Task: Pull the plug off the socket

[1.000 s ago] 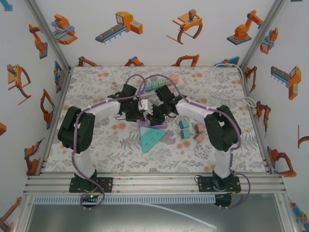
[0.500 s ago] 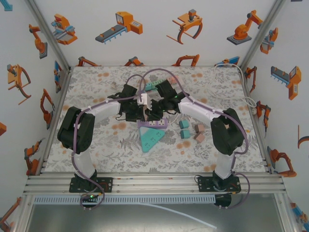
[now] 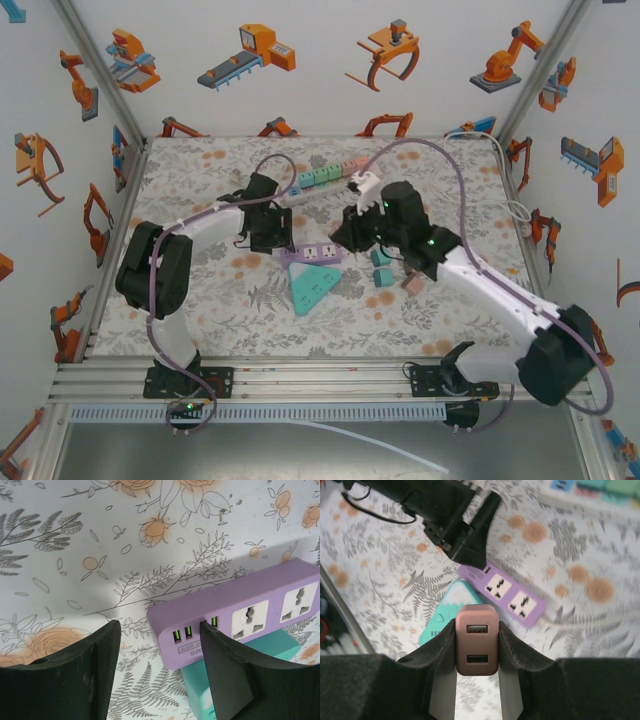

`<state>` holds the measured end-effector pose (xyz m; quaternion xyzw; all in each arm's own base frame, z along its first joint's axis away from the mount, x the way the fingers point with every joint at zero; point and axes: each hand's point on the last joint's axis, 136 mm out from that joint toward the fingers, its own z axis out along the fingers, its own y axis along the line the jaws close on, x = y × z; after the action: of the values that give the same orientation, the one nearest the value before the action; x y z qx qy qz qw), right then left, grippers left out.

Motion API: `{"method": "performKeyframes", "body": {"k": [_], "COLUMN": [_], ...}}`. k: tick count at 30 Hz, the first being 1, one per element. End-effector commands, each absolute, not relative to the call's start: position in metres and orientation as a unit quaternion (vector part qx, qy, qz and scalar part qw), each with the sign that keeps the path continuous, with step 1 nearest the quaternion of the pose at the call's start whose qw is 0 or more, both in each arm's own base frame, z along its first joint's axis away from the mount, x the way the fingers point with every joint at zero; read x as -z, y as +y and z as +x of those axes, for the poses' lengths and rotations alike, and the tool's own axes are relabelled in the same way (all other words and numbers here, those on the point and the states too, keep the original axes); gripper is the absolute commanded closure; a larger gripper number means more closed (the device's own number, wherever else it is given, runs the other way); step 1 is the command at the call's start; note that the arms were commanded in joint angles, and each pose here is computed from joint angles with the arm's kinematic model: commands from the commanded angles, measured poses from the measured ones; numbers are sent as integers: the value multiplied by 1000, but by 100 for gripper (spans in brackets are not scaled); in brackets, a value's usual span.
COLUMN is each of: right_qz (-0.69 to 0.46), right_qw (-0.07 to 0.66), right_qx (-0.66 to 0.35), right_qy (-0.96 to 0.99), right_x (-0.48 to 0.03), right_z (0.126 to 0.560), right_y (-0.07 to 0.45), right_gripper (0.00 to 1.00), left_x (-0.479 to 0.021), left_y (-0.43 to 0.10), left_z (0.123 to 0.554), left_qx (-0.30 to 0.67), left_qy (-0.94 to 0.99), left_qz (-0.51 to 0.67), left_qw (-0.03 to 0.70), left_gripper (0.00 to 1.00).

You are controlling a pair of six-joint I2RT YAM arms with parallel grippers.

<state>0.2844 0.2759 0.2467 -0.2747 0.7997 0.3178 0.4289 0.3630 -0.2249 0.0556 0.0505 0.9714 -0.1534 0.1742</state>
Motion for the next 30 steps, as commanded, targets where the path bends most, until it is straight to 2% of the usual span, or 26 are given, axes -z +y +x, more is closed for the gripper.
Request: {"method": "performKeyframes", "body": {"k": [1, 8, 12, 16, 22, 30], "right_qz": [-100, 88, 138, 153, 157, 162], "right_qw": [414, 389, 371, 356, 337, 314], "right_qx": [-333, -338, -348, -366, -406, -389], "right_qy": [841, 853, 850, 847, 835, 851], "right_x": [-236, -193, -161, -134, -105, -72], "right_z": [282, 251, 233, 223, 225, 232], "right_y": [234, 152, 132, 130, 143, 146], "right_gripper": [100, 100, 100, 100, 96, 89], "left_x": [-84, -146, -178, -215, -246, -241], "left_y": [-220, -236, -253, -269, -284, -290], "left_z": [355, 325, 294, 259, 221, 215], "left_qx": [161, 255, 332, 402, 436, 428], "left_qy": [965, 933, 900, 849, 803, 800], "left_qz": [70, 108, 147, 206, 265, 277], "left_qw": [193, 230, 241, 274, 309, 315], "left_gripper": [37, 32, 26, 21, 13, 10]}}
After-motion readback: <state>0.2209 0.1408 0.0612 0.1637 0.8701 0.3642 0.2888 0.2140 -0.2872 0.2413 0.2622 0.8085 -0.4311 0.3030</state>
